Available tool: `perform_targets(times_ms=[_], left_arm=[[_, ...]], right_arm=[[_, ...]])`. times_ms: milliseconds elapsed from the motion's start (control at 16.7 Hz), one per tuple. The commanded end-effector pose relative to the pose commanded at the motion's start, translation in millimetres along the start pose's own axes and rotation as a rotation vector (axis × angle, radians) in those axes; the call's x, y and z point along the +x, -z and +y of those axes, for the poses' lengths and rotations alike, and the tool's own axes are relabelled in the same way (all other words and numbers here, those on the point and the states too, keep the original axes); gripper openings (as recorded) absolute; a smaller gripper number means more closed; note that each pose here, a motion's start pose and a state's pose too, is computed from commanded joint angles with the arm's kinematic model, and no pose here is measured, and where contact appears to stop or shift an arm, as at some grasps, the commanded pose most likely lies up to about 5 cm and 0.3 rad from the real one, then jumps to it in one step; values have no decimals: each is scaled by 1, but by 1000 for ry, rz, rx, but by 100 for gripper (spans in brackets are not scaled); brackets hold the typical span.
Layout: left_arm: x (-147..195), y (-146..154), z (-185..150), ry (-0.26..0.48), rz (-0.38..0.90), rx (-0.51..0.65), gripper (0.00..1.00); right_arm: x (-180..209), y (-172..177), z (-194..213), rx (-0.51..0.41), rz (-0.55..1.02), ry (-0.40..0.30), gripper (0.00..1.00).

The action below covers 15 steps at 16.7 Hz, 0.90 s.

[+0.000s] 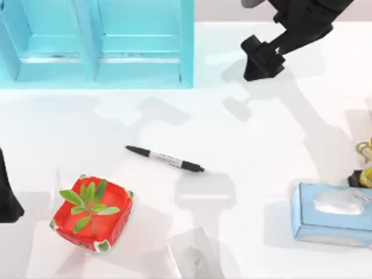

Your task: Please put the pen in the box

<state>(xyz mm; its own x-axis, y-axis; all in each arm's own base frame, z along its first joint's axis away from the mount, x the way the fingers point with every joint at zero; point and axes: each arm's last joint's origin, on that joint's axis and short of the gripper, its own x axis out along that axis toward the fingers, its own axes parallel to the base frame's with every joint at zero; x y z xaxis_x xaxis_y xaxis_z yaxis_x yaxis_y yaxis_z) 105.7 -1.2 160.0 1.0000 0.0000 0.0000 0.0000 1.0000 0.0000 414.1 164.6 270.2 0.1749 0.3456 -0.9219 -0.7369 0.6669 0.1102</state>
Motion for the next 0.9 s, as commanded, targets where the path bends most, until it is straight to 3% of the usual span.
perform_targets(times_ms=[480,900], left_arm=[[0,0,0,0,0,0,100],[0,0,0,0,0,0,100]], right_arm=[[116,-40,62,-229,167,-229,100],[132,-42,75,-265,189,-261,100]])
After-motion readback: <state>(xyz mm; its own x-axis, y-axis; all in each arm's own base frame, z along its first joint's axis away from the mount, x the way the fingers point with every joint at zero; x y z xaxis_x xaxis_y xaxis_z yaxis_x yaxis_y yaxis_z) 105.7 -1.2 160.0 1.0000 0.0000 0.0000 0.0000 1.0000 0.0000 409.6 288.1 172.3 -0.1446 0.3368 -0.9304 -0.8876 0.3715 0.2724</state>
